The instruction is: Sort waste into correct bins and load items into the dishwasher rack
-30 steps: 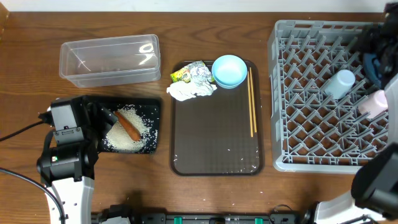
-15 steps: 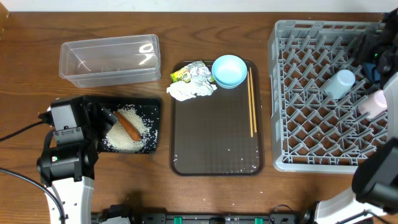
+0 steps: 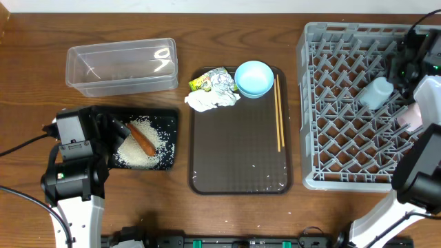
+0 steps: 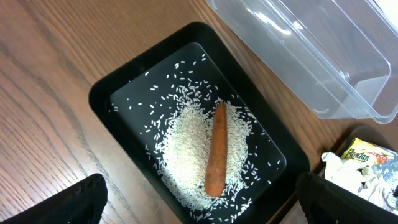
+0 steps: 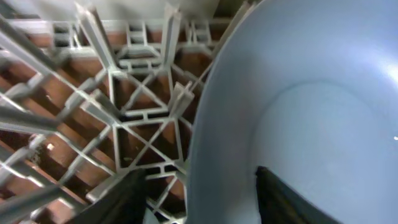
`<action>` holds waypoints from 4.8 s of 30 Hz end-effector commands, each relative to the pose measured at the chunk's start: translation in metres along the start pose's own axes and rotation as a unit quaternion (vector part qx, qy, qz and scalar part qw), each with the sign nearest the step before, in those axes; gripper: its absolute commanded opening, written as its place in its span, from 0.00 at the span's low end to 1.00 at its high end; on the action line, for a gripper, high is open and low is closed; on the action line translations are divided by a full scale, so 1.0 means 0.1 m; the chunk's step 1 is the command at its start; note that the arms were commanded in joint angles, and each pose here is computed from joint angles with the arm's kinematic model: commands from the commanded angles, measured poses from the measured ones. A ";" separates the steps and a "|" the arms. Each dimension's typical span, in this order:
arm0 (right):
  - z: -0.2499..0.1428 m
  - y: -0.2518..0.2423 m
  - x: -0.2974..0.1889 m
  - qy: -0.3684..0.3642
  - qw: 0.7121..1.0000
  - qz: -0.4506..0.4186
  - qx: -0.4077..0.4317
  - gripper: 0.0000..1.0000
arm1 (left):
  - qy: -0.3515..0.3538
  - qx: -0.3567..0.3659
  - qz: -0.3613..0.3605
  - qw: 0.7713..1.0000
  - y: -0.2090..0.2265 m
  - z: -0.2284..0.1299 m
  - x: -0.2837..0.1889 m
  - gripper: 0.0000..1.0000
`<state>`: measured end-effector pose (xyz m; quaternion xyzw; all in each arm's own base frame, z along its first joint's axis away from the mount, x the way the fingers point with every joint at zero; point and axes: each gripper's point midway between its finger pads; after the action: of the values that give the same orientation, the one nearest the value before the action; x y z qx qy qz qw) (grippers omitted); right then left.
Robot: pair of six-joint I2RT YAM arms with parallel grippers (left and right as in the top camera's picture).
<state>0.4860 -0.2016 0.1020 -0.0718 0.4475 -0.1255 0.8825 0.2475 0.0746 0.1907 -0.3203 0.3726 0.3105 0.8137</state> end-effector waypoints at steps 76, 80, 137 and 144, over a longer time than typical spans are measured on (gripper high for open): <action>1.61 0.51 -1.25 -0.219 0.741 0.540 0.334 0.01 | -0.007 0.005 0.009 1.000 0.03 0.03 0.00 0.99; 1.44 0.53 -0.98 -0.180 0.762 0.506 0.360 0.01 | -0.007 0.005 0.009 1.000 0.03 0.03 0.00 0.99; 0.88 -1.24 -2.88 -0.300 0.818 0.078 0.484 0.99 | -0.007 0.005 0.009 1.000 0.03 0.03 0.00 0.99; 1.38 0.03 -3.68 -0.323 0.812 0.369 0.317 0.98 | -0.007 0.005 0.009 1.000 0.03 0.03 0.00 0.99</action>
<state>0.3833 -0.1695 0.4521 0.3464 0.0287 -0.0642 0.9355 0.2475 0.0746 0.1907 -0.3203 0.3726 0.3105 0.8137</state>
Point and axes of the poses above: each gripper's point midway between its finger pads, its own x axis out along the fingers, its own y axis along the line the jaws close on, z = x × y, and after that the axes turned 3 degrees about -x, right-handed
